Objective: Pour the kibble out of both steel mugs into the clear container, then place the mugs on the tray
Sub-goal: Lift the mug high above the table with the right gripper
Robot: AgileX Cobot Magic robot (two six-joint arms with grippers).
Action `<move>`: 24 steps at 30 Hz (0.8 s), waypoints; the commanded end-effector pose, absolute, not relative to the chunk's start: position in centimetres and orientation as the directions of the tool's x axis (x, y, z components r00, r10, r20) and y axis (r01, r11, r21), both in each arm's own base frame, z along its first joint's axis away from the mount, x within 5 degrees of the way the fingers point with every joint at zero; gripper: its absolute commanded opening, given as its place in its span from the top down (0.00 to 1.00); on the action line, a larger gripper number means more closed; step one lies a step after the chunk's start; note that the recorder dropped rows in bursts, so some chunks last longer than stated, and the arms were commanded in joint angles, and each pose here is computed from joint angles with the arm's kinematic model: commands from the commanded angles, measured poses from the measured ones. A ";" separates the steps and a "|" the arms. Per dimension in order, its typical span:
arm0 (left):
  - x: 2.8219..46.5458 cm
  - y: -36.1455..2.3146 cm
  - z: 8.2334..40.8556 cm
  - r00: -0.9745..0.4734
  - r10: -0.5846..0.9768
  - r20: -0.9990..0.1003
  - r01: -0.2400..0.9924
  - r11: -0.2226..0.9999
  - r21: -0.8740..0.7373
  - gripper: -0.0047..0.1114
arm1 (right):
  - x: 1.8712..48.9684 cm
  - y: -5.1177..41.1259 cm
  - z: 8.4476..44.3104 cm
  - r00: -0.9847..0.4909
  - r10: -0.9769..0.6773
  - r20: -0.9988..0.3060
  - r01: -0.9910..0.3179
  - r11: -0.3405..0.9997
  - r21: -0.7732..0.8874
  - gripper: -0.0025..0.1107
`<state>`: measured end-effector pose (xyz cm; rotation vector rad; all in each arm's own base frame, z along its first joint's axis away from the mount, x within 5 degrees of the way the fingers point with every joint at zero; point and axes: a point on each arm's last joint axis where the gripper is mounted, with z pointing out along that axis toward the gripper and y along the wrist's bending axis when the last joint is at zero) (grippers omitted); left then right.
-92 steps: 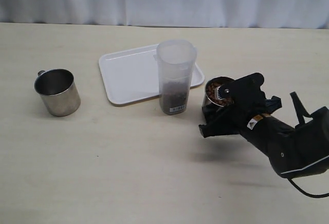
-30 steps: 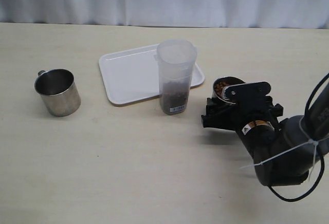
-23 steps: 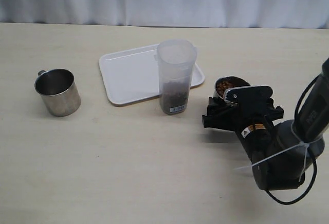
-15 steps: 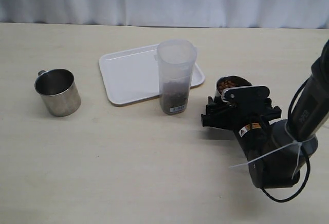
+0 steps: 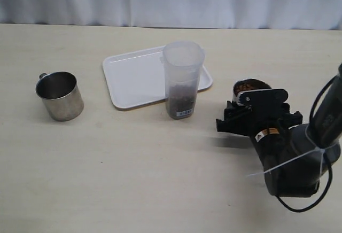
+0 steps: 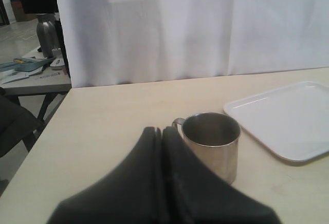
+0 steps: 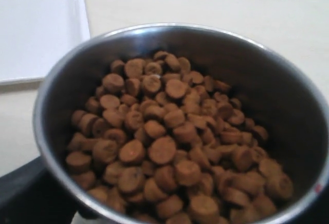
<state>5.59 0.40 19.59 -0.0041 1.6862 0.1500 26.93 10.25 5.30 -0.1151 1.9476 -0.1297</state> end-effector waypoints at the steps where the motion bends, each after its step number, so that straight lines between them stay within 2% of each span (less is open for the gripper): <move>1: 5.6 0.4 19.5 -0.120 0.086 -0.989 -0.090 0.991 0.097 0.96 | 26.6 9.7 9.1 -0.261 -0.212 -0.942 -0.019 0.976 -0.215 0.94; 6: 5.6 0.4 19.5 -0.120 0.086 -0.989 -0.090 0.991 0.097 0.96 | 26.2 10.0 12.9 -0.244 -0.342 -0.907 -0.112 0.939 -0.324 0.94; 15: 5.6 0.4 19.6 -0.113 0.086 -0.990 -0.092 0.991 0.097 0.96 | 25.0 10.4 20.2 -0.220 -0.435 -0.873 -0.241 0.891 -0.384 0.94; 18: 5.6 0.4 19.6 -0.113 0.086 -0.990 -0.092 0.991 0.097 0.96 | 24.6 10.4 21.8 -0.234 -0.404 -0.884 -0.258 0.903 -0.344 0.94; 24: 5.6 0.4 19.6 -0.113 0.086 -0.990 -0.092 0.991 0.097 0.96 | 23.6 9.5 23.7 -0.245 -0.274 -0.930 -0.187 0.955 -0.232 0.94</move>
